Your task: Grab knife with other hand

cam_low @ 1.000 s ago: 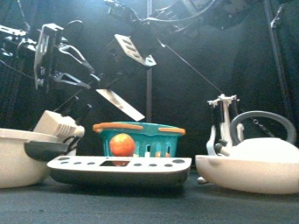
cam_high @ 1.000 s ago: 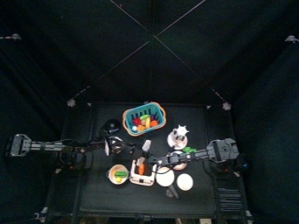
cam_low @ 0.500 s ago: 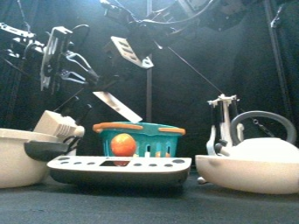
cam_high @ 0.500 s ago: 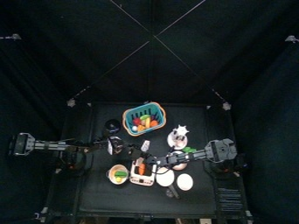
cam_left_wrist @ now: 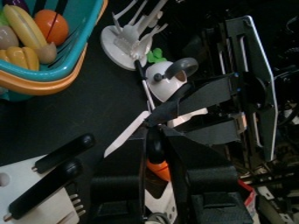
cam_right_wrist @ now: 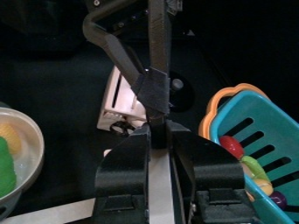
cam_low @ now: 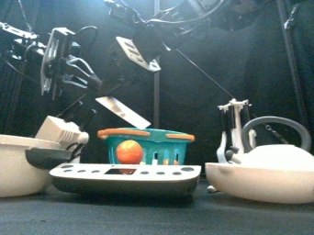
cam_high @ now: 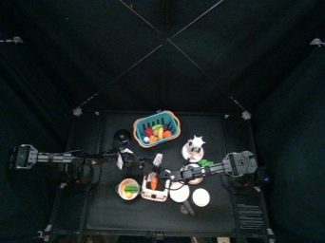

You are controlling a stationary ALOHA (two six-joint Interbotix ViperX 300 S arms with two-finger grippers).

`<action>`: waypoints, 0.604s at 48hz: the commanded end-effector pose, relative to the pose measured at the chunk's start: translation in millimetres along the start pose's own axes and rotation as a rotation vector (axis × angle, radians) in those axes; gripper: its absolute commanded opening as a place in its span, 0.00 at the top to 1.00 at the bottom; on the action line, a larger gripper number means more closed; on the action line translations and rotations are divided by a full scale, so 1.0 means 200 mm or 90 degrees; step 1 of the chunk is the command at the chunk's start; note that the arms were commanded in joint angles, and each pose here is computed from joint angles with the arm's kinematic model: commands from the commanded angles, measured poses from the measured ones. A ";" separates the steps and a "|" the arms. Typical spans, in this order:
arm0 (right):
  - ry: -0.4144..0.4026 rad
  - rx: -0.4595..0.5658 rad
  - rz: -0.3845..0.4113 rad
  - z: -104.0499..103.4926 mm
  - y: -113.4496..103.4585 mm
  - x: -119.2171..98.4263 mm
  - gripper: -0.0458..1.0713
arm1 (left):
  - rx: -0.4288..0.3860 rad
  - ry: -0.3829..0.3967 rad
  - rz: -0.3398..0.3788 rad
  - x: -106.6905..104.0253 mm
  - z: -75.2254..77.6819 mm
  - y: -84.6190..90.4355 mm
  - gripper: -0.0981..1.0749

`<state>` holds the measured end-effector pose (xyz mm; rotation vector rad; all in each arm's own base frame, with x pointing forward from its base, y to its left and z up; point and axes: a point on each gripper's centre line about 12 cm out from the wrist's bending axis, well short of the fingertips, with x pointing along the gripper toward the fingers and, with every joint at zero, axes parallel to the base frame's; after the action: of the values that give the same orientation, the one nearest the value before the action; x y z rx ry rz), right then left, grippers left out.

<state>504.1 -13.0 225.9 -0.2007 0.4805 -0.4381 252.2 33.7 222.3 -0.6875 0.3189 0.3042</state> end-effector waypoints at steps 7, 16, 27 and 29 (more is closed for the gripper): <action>-0.023 0.040 0.118 0.06 0.00 -0.12 0.20 | 0.067 -0.014 -0.010 0.00 0.02 -0.02 0.55; -0.040 0.064 0.150 0.01 -0.22 -0.40 0.19 | 0.137 -0.026 -0.016 0.00 0.00 0.00 0.55; -0.047 0.184 0.293 -0.14 -0.28 -0.79 0.19 | 0.403 -0.121 -0.095 -0.05 -0.03 -0.04 0.55; -0.078 0.200 0.291 -0.08 -0.33 -0.85 0.19 | 0.434 -0.131 -0.109 -0.06 -0.04 -0.04 0.55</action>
<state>345.1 5.1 272.4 0.1742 0.3948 -0.0537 241.6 22.7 218.8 -0.0603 0.1882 0.1136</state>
